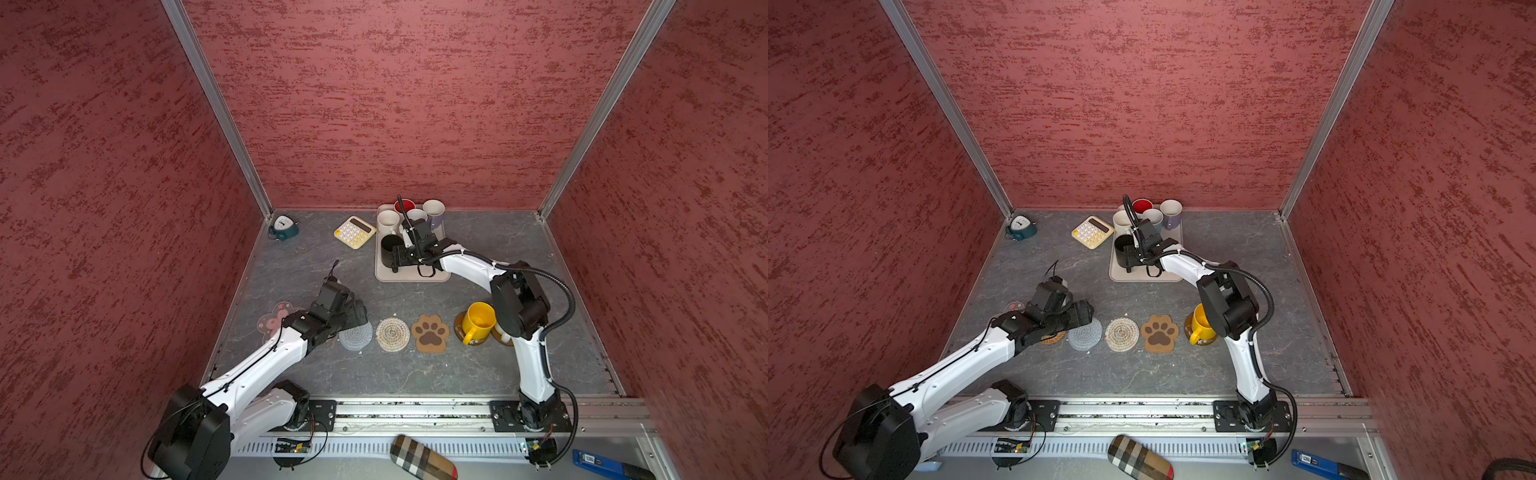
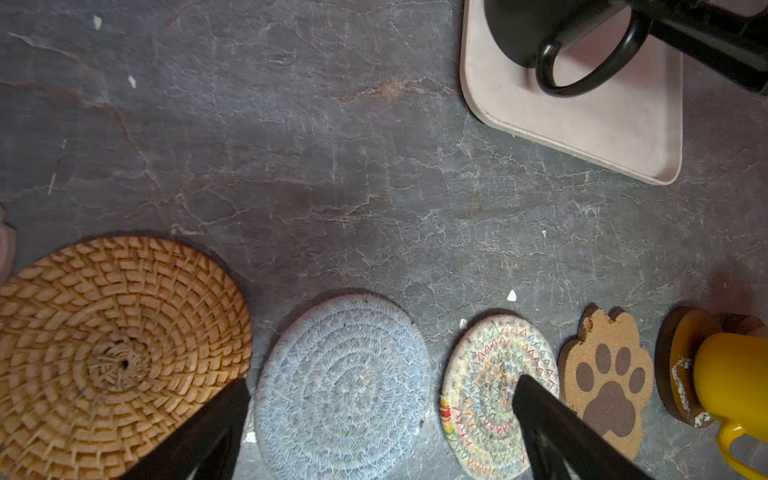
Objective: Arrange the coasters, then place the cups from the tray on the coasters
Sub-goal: 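Close right gripper on the black mug rim while left gripper draws back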
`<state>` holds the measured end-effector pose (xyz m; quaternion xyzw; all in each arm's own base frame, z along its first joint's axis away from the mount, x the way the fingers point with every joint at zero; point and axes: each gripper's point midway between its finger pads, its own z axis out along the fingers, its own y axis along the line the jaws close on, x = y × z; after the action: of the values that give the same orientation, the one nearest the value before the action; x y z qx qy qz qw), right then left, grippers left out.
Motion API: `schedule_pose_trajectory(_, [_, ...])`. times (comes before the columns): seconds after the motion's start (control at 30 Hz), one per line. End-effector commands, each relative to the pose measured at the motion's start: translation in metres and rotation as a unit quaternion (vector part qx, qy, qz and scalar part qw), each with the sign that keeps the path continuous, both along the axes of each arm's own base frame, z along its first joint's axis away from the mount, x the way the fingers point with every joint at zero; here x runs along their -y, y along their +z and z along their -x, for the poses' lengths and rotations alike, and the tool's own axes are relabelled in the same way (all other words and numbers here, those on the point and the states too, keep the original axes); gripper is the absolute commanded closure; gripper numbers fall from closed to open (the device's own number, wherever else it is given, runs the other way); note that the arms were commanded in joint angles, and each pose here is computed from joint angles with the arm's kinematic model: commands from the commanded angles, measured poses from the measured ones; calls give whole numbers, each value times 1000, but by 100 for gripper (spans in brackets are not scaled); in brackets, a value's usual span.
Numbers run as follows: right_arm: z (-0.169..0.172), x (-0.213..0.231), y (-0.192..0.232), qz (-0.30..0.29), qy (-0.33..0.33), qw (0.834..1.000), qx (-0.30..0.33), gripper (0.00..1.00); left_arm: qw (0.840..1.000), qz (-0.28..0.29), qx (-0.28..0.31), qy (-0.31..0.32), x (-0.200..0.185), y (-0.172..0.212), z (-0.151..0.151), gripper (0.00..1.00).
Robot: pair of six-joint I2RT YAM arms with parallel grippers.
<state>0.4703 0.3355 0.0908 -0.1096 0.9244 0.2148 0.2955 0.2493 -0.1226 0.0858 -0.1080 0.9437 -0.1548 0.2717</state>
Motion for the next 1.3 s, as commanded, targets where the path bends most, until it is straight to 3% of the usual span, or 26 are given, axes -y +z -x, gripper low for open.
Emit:
schedule_pose_trajectory(0.0, [-6, -5, 2, 6, 0, 1000, 4, 38, 1000, 7, 7, 4, -1, 2, -2, 0])
schedule_pose_trajectory(0.47, [-16, 1, -21, 56, -10, 998, -6, 49, 1000, 14, 4, 4, -1, 3, 2, 0])
schedule_pose_trajectory(0.87, [-21, 5, -22, 75, -9, 997, 6, 66, 1000, 14, 4, 6, -4, 7, 5, 0])
schedule_pose_trajectory(1.0, [-21, 4, -19, 72, -6, 997, 8, 73, 1000, 13, 7, 5, -3, 10, 4, 0])
schedule_pose_trajectory(1.27, [-20, 1, -10, 66, 2, 998, 21, 97, 1000, 14, 14, 5, -3, 21, 2, 0])
